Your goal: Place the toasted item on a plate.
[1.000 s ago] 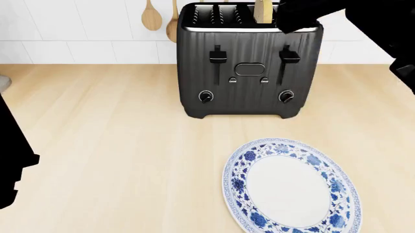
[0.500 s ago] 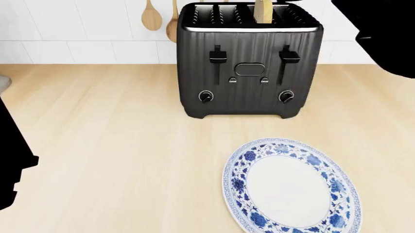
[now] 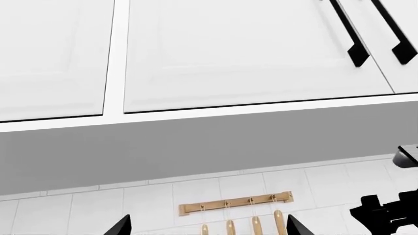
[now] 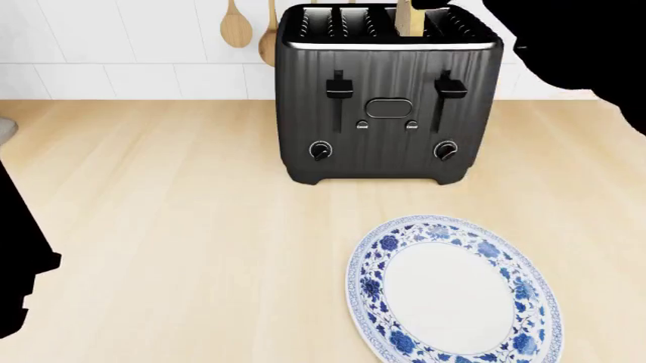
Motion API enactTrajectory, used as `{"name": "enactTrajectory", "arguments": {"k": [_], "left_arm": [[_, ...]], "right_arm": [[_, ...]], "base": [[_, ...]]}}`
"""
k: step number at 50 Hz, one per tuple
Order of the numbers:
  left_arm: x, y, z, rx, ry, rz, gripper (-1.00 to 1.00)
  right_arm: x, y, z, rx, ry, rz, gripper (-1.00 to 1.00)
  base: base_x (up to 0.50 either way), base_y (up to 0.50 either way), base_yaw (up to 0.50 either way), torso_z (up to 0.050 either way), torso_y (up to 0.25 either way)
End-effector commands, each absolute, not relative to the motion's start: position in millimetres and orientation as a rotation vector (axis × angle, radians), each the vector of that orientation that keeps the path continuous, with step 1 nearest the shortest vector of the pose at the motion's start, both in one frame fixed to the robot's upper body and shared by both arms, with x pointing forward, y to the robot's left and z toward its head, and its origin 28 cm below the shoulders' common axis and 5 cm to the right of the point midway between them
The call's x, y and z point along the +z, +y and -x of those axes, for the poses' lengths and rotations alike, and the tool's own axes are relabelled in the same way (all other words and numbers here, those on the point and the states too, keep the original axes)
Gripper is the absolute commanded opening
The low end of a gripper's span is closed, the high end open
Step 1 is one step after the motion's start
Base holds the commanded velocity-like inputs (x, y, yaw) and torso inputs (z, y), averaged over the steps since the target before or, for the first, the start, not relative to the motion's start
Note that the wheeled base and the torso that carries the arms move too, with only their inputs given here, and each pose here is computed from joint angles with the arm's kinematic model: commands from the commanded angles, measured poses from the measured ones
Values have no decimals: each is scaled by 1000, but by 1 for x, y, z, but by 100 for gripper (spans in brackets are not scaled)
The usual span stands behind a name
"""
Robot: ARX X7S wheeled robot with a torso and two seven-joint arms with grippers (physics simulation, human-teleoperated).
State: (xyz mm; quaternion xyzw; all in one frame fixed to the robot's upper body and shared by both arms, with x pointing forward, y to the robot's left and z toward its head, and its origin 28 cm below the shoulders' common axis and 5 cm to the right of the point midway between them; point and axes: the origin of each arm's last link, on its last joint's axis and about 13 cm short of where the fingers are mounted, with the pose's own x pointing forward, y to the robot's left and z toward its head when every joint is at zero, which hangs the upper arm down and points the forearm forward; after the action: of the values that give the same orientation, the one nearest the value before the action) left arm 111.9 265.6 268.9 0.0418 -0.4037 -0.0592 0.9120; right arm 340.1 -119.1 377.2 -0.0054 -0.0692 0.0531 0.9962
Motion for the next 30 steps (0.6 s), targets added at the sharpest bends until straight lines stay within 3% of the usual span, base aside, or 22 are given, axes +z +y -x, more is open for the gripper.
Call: {"name": "enactTrajectory", "arguments": {"k": [1,30], "left_arm": [[268,265,-112,-121,-830,-84,100],[268,266,-111,-114,-823,-78,100]], "right_arm": [[376,-117,-353,87,-89,22,100],[378,-102,-366,123,-29,75,100]], "base": [[0,0,0,0,0],[0,0,0,0,0]]}}
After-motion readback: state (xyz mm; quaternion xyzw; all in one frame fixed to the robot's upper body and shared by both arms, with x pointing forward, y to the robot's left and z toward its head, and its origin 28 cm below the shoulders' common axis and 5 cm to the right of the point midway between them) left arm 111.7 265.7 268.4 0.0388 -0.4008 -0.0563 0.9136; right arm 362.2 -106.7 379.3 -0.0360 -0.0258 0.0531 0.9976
